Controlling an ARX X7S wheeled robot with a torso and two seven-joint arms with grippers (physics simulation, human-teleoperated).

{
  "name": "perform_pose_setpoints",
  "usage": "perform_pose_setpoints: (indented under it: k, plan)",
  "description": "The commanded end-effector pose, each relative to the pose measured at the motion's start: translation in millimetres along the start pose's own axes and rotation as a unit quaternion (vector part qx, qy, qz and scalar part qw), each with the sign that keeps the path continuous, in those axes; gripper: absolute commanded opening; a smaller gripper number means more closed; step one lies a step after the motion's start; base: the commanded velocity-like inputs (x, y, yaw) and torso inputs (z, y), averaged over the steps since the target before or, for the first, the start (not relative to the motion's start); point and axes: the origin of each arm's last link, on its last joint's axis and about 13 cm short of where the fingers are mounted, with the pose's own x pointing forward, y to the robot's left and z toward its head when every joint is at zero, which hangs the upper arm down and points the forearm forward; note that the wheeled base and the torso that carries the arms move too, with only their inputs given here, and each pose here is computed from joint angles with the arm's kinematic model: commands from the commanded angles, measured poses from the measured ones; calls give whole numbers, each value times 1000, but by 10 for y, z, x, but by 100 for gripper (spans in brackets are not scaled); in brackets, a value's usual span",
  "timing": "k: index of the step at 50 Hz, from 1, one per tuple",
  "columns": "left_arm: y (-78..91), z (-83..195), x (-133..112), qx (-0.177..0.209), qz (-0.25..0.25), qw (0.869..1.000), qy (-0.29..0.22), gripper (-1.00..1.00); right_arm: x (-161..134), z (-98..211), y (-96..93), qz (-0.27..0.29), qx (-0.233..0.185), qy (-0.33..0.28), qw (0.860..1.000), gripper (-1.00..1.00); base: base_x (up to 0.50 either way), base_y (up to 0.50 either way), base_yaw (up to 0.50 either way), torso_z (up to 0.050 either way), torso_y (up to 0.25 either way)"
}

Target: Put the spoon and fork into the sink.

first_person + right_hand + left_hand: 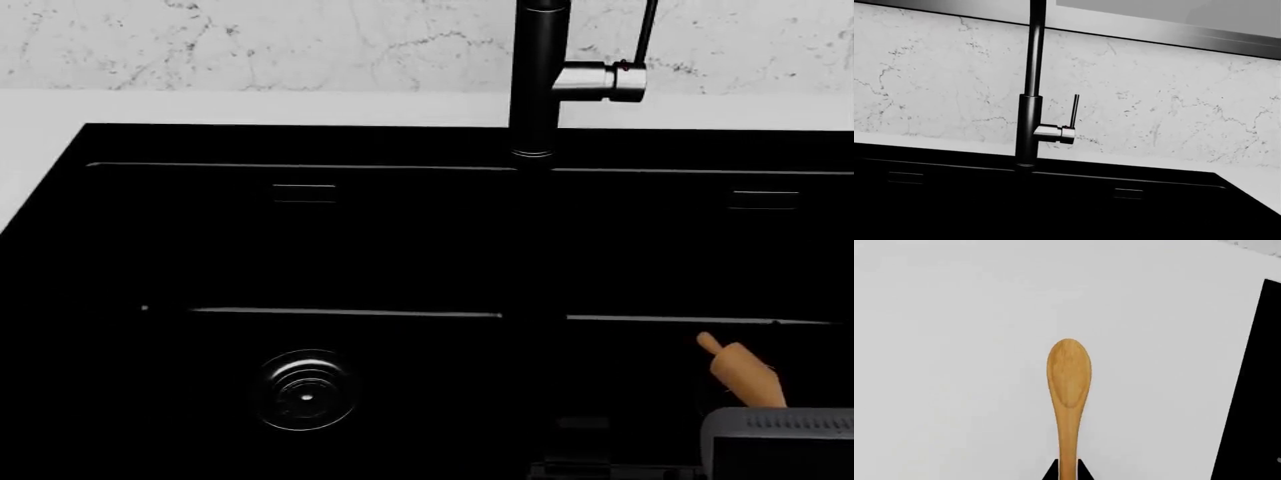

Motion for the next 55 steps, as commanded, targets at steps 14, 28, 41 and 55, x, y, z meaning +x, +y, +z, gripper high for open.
perform_pose_setpoints:
  k: [14, 28, 41, 55]
  plan:
    - [-466, 467, -1165, 38, -240, 957, -156, -100, 21, 15, 19, 15, 4, -20, 1000, 100, 0, 0, 0, 0, 0]
    - [-997, 206, -1108, 140, -314, 935, -85, -100, 39, 1, 29, 18, 5, -20, 1000, 100, 0, 0, 0, 0, 0]
    - [-1075, 21, -870, 206, -294, 933, -7, -100, 32, -20, 13, 15, 8, -19, 1000, 100, 0, 0, 0, 0, 0]
    - [-1320, -491, -499, 319, -290, 899, 73, -100, 19, -30, 2, 15, 8, -18, 1000, 100, 0, 0, 0, 0, 0]
